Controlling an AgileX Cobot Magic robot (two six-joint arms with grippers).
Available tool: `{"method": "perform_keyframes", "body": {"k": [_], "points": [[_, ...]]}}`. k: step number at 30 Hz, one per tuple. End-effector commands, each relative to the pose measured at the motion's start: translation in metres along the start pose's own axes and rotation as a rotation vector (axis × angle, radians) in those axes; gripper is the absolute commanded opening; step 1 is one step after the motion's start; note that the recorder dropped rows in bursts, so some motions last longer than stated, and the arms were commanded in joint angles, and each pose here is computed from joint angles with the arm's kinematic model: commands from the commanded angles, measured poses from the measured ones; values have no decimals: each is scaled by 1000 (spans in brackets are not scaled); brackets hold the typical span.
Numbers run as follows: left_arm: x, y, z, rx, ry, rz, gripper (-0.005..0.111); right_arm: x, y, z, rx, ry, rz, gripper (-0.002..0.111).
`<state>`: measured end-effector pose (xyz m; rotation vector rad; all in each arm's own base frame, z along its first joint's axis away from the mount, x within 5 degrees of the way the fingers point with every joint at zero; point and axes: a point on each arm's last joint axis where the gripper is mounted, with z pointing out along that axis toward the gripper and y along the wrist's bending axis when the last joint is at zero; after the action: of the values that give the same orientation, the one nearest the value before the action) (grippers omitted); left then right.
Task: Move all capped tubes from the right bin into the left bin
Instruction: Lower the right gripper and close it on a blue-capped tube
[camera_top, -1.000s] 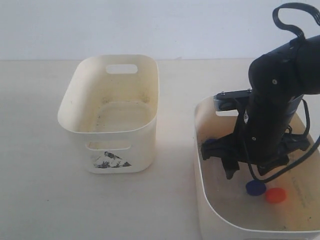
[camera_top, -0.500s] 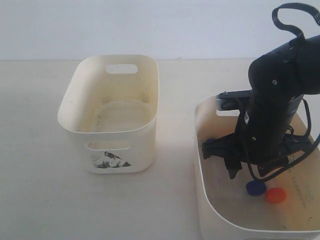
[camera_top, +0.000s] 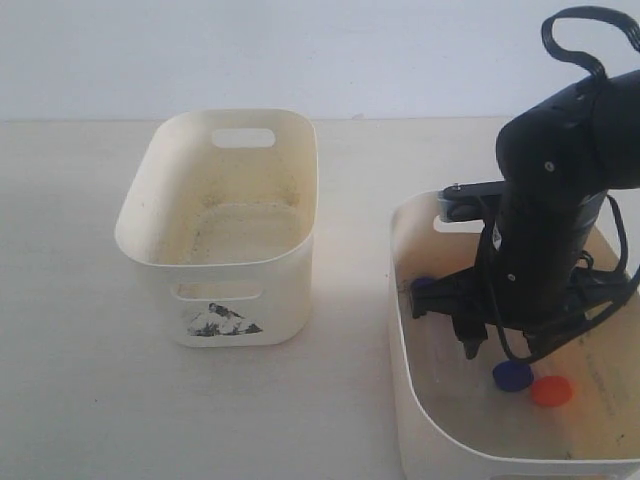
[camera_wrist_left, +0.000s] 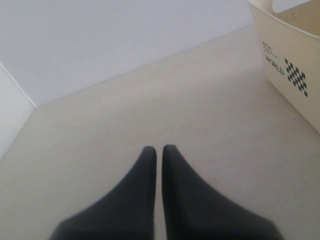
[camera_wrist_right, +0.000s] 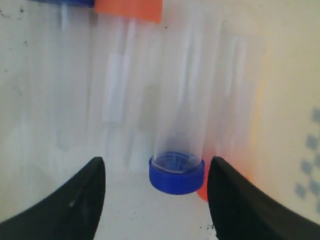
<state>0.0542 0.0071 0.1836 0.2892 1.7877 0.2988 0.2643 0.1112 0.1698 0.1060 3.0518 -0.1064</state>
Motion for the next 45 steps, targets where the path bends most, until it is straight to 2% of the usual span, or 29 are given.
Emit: {"method": "perform_keyframes", "body": {"k": [1,15,25,31,33,36,41,42,44,45], "points": [[-1,0,0,5,-8,-11,4,1,-5,2,51,9,-21,48],[-1,0,0,5,-8,-11,4,0,2,53,118,136,-22,49],[-1,0,0,5,-8,-11,4,0,-1,55,149,138,-47,48],[-1,0,0,5,-8,-11,4,2,-3,54,172,165,-49,18],[-1,0,0,5,-8,-11,4,1,-4,54,186,160,-62,14],[-1,0,0,5,-8,-11,4,2,-6,53,199,169,-67,20],[-1,0,0,5,-8,-11,4,-1,-4,54,179,140,-68,41],[-1,0,0,5,-8,-11,4,0,-3,54,176,140,-66,40],[-1,0,0,5,-8,-11,4,0,-3,54,173,142,-62,22],[-1,0,0,5,-8,-11,4,0,-3,54,176,145,-64,2]]}}
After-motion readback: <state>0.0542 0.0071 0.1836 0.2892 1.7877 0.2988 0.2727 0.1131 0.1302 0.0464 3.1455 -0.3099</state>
